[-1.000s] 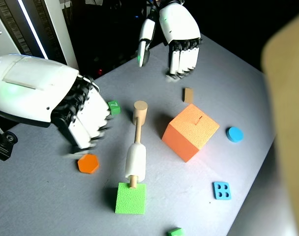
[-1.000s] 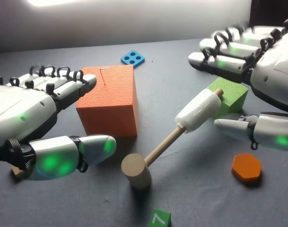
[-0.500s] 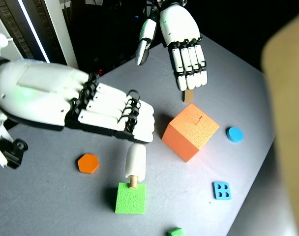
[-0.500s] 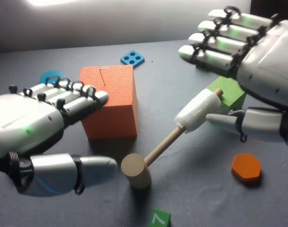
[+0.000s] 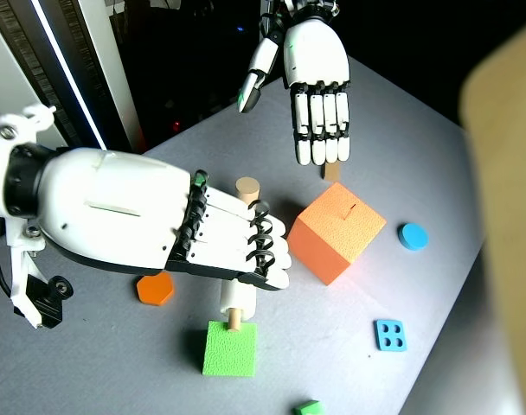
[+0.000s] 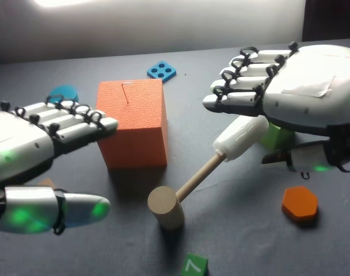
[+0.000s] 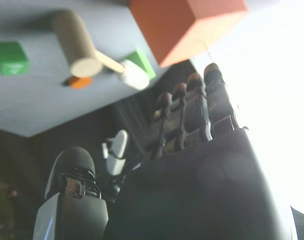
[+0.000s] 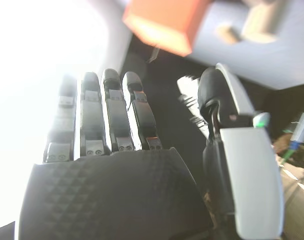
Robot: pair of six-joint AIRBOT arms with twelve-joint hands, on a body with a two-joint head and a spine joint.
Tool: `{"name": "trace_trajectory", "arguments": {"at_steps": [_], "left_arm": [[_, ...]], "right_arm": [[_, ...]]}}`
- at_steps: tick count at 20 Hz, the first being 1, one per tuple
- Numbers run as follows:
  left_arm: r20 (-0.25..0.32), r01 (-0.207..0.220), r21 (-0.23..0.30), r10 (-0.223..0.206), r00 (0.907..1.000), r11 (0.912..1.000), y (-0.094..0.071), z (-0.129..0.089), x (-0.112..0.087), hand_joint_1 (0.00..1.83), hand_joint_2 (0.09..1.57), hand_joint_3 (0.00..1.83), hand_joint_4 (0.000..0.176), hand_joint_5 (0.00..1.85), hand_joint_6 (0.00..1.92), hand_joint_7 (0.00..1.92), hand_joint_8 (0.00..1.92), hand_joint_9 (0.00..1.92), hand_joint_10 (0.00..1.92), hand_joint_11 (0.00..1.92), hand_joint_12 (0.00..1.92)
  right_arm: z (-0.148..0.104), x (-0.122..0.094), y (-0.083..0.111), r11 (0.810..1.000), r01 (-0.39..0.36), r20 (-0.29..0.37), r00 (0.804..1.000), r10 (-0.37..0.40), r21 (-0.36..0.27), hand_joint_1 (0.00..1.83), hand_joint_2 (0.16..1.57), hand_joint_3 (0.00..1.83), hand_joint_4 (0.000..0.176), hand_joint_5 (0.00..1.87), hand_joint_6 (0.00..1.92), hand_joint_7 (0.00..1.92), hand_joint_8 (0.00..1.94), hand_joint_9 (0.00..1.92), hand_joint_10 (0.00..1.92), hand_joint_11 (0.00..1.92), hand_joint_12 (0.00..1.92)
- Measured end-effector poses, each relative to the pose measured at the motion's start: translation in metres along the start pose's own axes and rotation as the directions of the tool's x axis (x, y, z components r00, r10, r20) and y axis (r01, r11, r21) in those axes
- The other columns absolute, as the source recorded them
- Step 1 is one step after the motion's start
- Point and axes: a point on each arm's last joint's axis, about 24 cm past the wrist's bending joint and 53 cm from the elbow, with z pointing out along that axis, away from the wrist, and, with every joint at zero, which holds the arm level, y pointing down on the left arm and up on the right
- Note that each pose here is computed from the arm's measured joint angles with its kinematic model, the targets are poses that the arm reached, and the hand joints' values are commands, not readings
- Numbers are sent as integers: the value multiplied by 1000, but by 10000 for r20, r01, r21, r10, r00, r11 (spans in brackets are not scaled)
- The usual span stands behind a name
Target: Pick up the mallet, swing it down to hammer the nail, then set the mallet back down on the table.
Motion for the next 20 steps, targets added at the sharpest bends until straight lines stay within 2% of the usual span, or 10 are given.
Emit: {"name": "trace_trajectory", "arguments": {"at_steps": [2, 3, 5, 6, 8, 11, 13, 15, 17, 20], "left_arm": [[131, -266, 189, 263, 9996, 9995, 1, 5, -4, 0, 1174, 0, 0, 38, 9, 31, 5, 32, 6, 25, 88], [128, -285, 321, 281, 9995, 9991, 0, 9, -2, 0, 1157, 0, 0, 42, 8, 44, 8, 45, 9, 31, 99], [-2, -350, 597, 350, 9994, 9976, -6, 16, 6, 0, 1150, 0, 0, 28, 1, 34, 2, 36, 3, 15, 101], [-92, -372, 735, 379, 9992, 9966, -8, 20, 11, 0, 1148, 0, 0, 35, 4, 47, 6, 46, 6, 19, 111], [-9, -371, 842, 374, 9993, 9958, -6, 26, 11, 0, 1145, 0, 0, 14, 0, 30, 0, 35, 1, 4, 112], [292, -303, 927, 277, 9992, 9952, -2, 29, 4, 0, 1142, 0, 0, 28, 6, 37, 4, 40, 2, 14, 128], [271, -410, 833, 389, 9989, 9957, 4, 30, 4, 0, 1154, 0, 0, 34, 7, 39, 3, 37, 1, 1, 124], [242, -493, 718, 477, 9986, 9962, 11, 30, 4, 0, 1145, 0, 0, 41, 3, 42, 1, 40, 1, 0, 145], [209, -576, 480, 566, 9982, 9972, 22, 29, 2, 0, 1135, 0, 0, 50, 2, 58, 3, 56, 3, 0, 165], [260, -700, 540, 686, 9973, 9961, 23, 30, 0, 0, 1123, 0, 0, 63, 1, 64, 1, 55, 1, 0, 144]], "right_arm": [[7, -4, -4, 10000, -2, -94, 10000, 2, 16, 900, 1117, 0, 0, 126, 0, 53, 0, 39, 0, 0, 121], [12, -7, -6, 10000, -89, -201, 9998, 90, 13, 1017, 1052, 0, 0, 135, 5, 29, 1, 19, 0, 0, 114], [19, -2, -10, 9993, -376, -547, 9978, 380, 81, 1063, 1018, 0, 0, 147, 5, 37, 2, 28, 3, 0, 215], [21, 6, -14, 9975, -690, -941, 9931, 704, 176, 1150, 1021, 0, 0, 152, 3, 55, 3, 39, 5, 0, 375], [21, 16, -17, 9909, -1292, -1439, 9806, 1331, 367, 1233, 1005, 0, 0, 191, 12, 112, 13, 77, 14, 0, 528], [22, 9, -18, 9895, -1361, -1467, 9789, 1419, 491, 1234, 992, 0, 0, 205, 7, 127, 4, 95, 12, 0, 602], [28, -2, -38, 9789, -1105, -1165, 9844, 1316, 1718, 1230, 1005, 0, 0, 211, 6, 136, 3, 117, 16, 0, 672], [29, -9, -57, 9643, -911, -871, 9894, 1159, 2488, 1214, 1012, 3, 0, 237, 12, 172, 11, 150, 23, 0, 740], [28, -11, -61, 9617, -995, -776, 9894, 1230, 2555, 1135, 1034, 9, 0, 258, 14, 174, 6, 159, 21, 0, 780], [40, 2, -51, 9656, -978, -1097, 9858, 1272, 2408, 1080, 1055, 10, 0, 243, 1, 172, 1, 165, 15, 0, 816]]}}
